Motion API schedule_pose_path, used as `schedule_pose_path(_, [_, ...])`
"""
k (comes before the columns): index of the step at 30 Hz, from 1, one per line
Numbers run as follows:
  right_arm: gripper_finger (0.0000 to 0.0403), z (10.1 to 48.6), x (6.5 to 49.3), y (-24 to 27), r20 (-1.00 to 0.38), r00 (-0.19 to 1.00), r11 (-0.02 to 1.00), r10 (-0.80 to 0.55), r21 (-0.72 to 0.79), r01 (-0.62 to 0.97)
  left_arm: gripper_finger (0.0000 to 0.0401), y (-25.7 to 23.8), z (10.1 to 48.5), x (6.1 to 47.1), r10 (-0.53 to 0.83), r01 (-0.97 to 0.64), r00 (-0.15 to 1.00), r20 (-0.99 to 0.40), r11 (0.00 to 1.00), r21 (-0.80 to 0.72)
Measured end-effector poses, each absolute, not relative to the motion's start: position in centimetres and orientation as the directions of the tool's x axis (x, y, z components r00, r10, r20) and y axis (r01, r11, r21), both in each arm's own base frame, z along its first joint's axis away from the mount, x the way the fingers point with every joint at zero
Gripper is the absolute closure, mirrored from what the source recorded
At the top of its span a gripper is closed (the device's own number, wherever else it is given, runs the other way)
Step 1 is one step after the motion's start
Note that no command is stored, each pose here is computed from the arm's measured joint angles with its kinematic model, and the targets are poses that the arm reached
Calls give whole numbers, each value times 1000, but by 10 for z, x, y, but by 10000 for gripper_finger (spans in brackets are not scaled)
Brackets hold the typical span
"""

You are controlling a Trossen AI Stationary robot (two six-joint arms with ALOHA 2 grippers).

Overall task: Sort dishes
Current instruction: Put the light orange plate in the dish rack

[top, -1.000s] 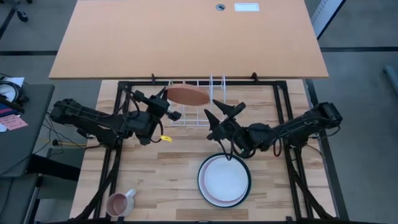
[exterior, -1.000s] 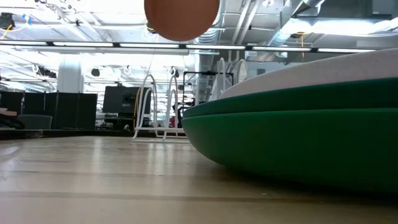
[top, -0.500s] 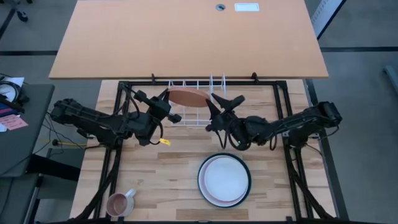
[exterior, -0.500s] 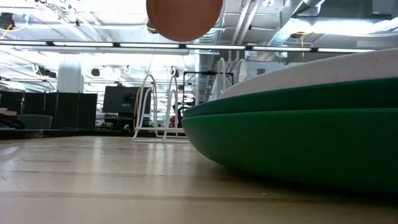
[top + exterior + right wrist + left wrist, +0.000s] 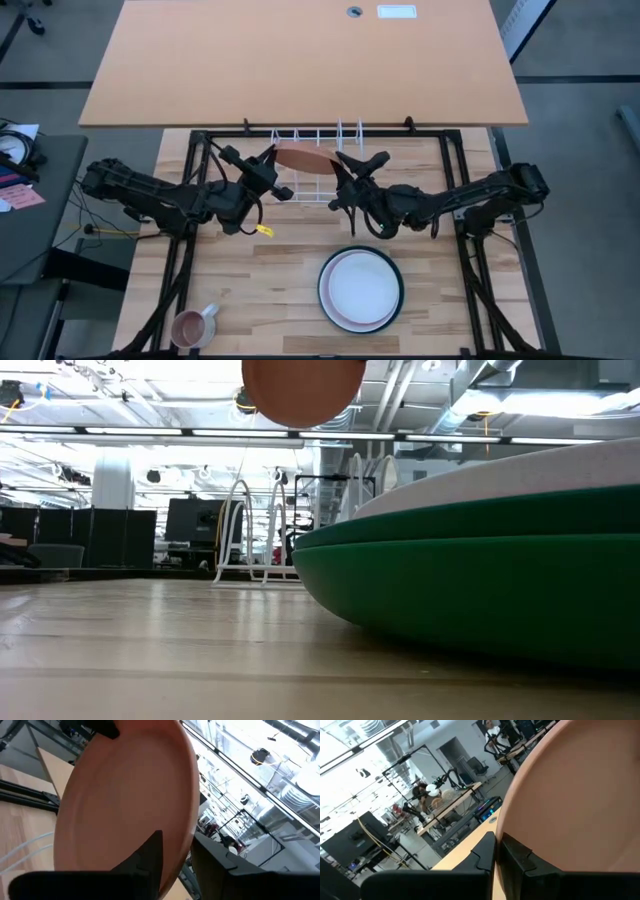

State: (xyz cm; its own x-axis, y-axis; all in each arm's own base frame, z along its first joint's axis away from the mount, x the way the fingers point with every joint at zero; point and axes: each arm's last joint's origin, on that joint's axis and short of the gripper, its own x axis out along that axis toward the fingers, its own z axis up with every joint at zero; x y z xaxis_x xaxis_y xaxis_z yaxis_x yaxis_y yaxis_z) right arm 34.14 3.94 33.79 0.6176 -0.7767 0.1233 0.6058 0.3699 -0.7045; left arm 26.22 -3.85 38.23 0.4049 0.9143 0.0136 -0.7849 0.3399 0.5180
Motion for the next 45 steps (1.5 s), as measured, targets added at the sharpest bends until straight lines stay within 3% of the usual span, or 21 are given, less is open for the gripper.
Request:
schedule_pose_path(11, [388, 341, 340, 38, 131, 606, 369, -785, -687, 626, 393, -37, 380, 263, 917, -775, 398, 10, 330, 539])
schedule_pose_path(17, [394, 340, 341, 38, 126, 605, 365, -786, -695, 620, 385, -37, 376, 263, 908, -764, 418, 0, 352, 541])
schedule_pose_path(20, [395, 339, 341, 38, 123, 615, 361, -779, -713, 601, 361, -39, 375, 265, 882, -757, 471, -3, 406, 512])
schedule_pose_path(24, [396, 338, 342, 39, 123, 620, 344, -774, -741, 577, 298, -46, 375, 264, 851, -747, 524, -3, 462, 478])
schedule_pose_path(29, [397, 343, 340, 38, 152, 609, 297, -778, -765, 571, 204, -51, 378, 260, 851, -760, 526, 1, 469, 450])
schedule_pose_path(33, [398, 346, 339, 35, 173, 592, 245, -787, -793, 557, 155, -55, 381, 254, 865, -779, 501, 3, 450, 436])
schedule_pose_path(39, [398, 359, 332, 22, 226, 558, 98, -798, -866, 491, 139, -61, 398, 230, 850, -835, 527, 15, 514, 198])
schedule_pose_path(45, [400, 377, 325, -1, 327, 738, 39, -590, -902, 431, 142, -64, 402, 201, 763, -759, 647, -11, 645, 93])
